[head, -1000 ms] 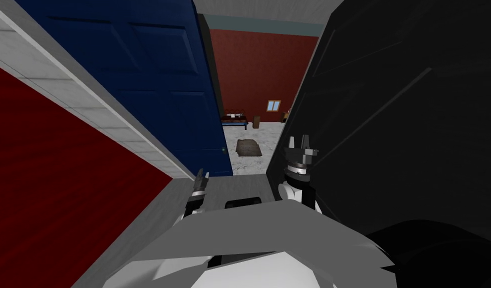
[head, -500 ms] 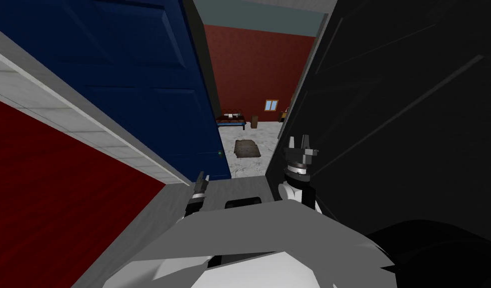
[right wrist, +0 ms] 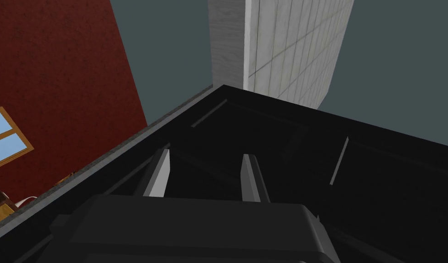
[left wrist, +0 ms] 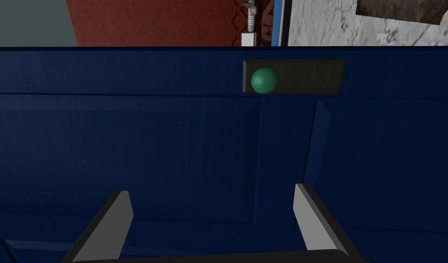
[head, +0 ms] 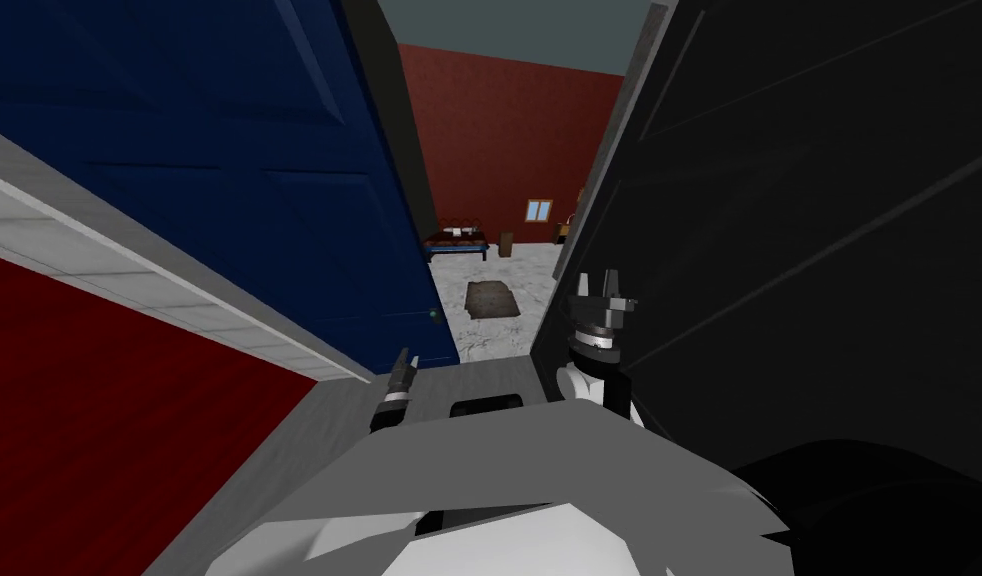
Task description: Pull the door open
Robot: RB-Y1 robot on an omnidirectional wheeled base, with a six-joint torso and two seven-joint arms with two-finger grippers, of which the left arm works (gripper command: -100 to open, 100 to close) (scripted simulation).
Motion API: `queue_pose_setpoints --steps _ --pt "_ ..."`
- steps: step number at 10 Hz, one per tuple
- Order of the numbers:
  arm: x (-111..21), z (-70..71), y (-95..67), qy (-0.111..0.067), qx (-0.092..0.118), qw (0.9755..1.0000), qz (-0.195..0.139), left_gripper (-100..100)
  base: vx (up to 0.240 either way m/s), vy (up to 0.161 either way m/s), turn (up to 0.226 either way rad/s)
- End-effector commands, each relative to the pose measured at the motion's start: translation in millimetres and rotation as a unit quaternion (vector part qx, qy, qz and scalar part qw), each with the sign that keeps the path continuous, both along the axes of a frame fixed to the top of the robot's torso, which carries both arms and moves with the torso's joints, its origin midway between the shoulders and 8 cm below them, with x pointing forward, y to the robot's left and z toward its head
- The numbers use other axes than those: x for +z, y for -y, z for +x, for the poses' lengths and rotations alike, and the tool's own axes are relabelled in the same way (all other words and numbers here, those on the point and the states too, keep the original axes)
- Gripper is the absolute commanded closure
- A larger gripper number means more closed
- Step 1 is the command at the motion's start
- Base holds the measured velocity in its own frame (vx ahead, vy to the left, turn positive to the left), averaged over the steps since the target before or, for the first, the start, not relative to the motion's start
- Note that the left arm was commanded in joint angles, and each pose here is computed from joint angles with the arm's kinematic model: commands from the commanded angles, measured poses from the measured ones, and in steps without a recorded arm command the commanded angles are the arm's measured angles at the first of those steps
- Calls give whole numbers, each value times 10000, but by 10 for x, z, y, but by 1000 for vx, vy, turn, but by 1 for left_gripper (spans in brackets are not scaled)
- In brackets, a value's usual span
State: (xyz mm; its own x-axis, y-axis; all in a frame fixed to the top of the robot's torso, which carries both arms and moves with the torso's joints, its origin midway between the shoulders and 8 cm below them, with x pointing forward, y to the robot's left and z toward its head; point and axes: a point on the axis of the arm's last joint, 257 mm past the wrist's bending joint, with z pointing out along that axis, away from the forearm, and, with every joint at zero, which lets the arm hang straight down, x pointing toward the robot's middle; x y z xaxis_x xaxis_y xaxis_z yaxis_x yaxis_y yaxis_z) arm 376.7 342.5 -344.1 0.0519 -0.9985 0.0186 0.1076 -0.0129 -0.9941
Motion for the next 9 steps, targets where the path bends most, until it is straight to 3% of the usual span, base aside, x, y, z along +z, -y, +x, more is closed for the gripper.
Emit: queue_pose_setpoints --steps 1,9 --pt "-107 -36 -34 -123 5 9999 16 -100 124 10 -66" --pt "-450 -173 -123 -512 25 9987 60 -100 133 7 -47"
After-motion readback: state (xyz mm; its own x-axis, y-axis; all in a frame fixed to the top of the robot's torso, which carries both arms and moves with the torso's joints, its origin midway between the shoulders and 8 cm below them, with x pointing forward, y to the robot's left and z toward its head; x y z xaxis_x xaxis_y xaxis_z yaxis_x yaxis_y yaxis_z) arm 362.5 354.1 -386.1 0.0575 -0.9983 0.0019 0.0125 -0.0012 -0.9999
